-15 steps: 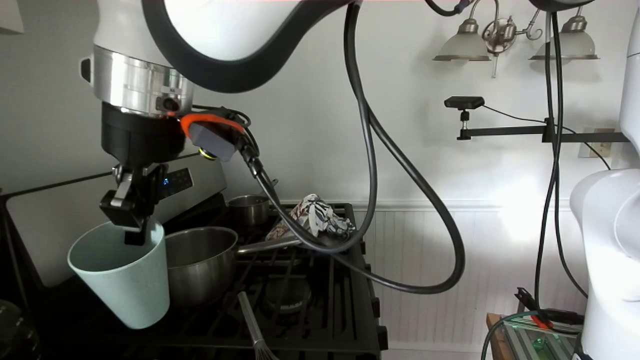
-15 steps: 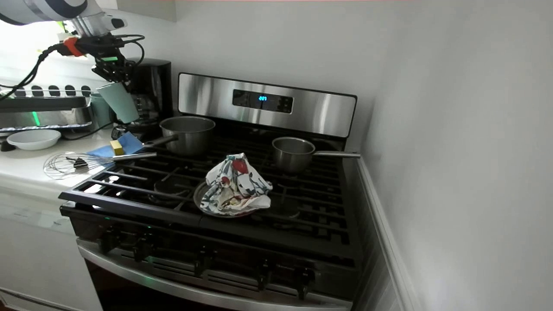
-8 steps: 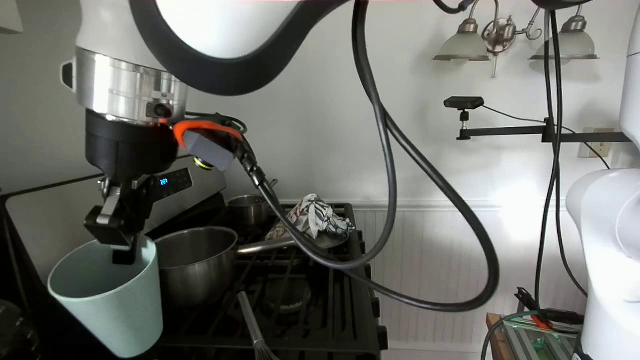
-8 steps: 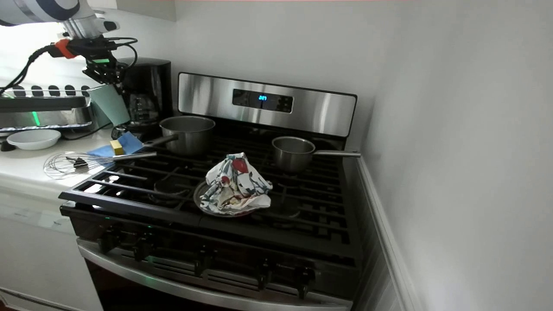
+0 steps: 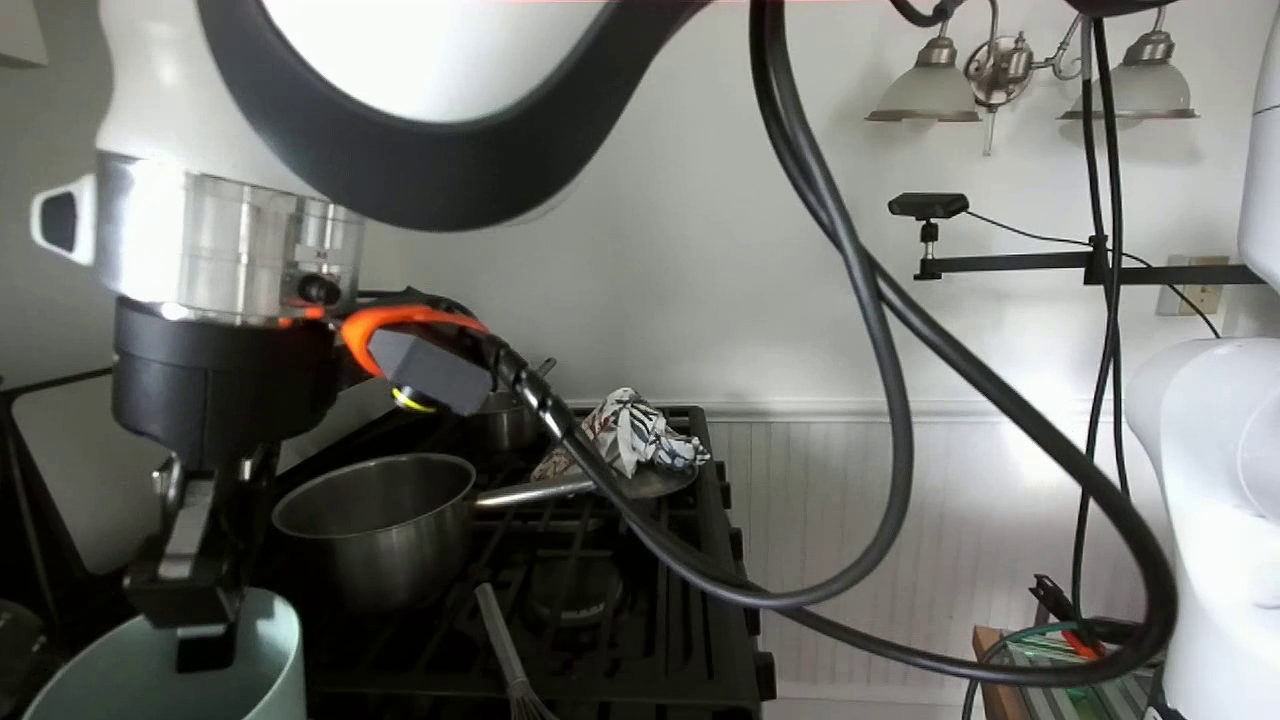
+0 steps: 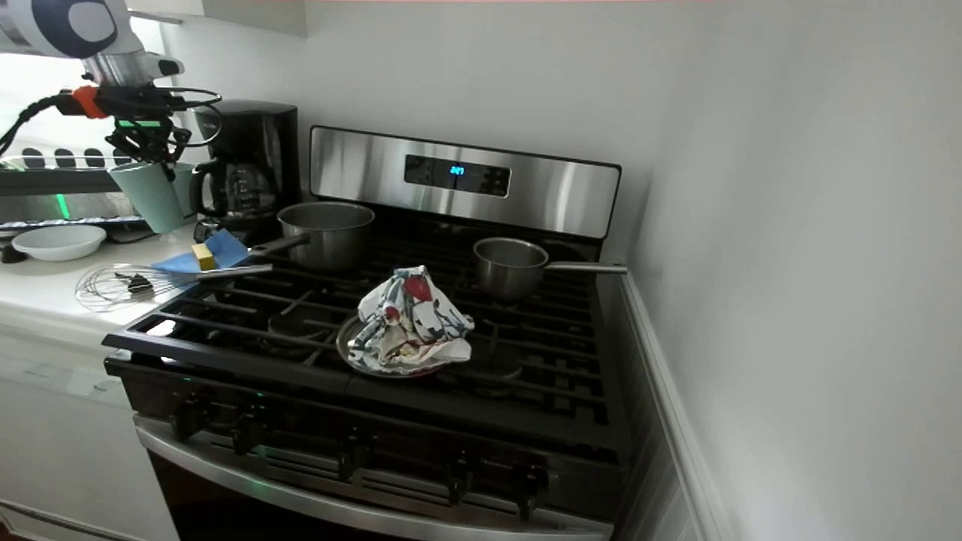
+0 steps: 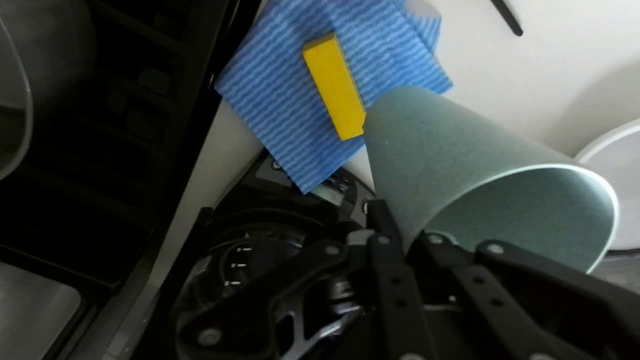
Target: Pour the content in the light blue cup into the pot on the right plate and pick up the yellow cube and put it in the pot on the left plate
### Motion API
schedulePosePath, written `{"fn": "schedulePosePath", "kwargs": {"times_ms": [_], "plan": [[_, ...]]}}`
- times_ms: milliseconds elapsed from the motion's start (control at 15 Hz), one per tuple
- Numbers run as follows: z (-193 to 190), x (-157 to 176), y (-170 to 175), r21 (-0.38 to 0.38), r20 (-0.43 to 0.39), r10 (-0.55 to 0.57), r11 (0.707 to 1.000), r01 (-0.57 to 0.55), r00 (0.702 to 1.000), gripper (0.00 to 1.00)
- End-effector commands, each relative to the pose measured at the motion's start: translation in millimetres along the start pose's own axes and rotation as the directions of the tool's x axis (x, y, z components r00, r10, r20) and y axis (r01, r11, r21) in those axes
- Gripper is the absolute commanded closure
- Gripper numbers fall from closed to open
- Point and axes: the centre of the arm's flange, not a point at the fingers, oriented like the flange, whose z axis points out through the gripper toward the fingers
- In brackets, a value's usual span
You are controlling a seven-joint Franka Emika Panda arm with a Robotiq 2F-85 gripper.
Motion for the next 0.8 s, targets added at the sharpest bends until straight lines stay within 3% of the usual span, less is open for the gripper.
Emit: {"fn": "schedulePosePath", "kwargs": {"times_ms": [0,400,733], "plan": [[24,4,-19,0.072,-0.037,-0.120,0.990,0.123,0.992,0.99],[62,18,-42,0.215,-0.067,-0.232,0.946,0.241,0.970,0.99],[82,20,-48,0.239,-0.057,-0.277,0.929,0.283,0.959,0.99]]}}
